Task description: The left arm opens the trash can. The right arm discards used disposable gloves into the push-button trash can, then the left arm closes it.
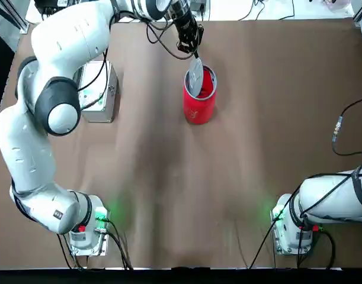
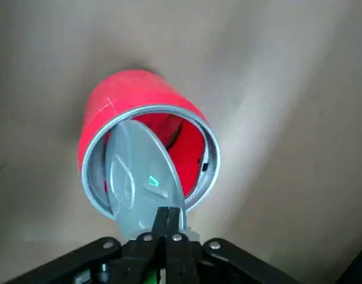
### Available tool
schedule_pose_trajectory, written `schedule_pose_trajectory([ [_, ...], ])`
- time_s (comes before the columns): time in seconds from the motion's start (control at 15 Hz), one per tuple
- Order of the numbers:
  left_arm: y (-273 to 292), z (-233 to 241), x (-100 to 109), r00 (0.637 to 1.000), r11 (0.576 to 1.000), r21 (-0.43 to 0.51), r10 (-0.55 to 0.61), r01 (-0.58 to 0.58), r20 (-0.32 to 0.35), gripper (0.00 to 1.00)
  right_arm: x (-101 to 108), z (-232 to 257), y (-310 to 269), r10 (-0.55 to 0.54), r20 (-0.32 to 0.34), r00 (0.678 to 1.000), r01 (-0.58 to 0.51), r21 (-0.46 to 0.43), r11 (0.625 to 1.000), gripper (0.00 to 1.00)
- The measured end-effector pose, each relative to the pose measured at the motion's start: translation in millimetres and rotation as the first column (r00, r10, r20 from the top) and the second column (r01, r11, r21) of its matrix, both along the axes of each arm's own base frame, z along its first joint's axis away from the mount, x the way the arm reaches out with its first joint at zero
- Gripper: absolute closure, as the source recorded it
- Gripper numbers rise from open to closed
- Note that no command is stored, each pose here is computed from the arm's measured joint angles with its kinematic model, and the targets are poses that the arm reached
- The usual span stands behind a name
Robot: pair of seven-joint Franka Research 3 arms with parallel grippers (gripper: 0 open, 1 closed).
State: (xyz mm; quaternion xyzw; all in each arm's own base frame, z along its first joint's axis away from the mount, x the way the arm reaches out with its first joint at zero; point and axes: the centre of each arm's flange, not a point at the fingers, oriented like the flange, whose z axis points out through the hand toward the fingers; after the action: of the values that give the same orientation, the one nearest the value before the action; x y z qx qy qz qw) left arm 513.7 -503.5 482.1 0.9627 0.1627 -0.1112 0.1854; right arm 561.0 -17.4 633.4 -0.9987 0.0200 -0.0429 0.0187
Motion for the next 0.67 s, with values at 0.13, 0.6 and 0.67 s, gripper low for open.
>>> schedule_pose_trajectory([
  [0.13,-3.2,-3.6,-3.1,1.000,1.000,0.004,-0.007,0.007,-0.006,0.99,0.7,1.0,-0.6,0.003,0.008,1.000,-0.003,-0.017,1.000,0.00],
  [0.6,-9.4,-26.4,-2.0,1.000,1.000,0.010,-0.009,0.010,-0.024,0.99,-0.6,4.6,1.4,0.011,0.015,1.000,-0.010,-0.028,1.000,0.00],
  [0.67,-10.3,-27.6,-1.7,1.000,1.000,0.007,-0.008,0.009,-0.022,0.99,-0.8,4.4,1.2,0.011,0.013,1.000,-0.010,-0.028,1.000,0.00],
])
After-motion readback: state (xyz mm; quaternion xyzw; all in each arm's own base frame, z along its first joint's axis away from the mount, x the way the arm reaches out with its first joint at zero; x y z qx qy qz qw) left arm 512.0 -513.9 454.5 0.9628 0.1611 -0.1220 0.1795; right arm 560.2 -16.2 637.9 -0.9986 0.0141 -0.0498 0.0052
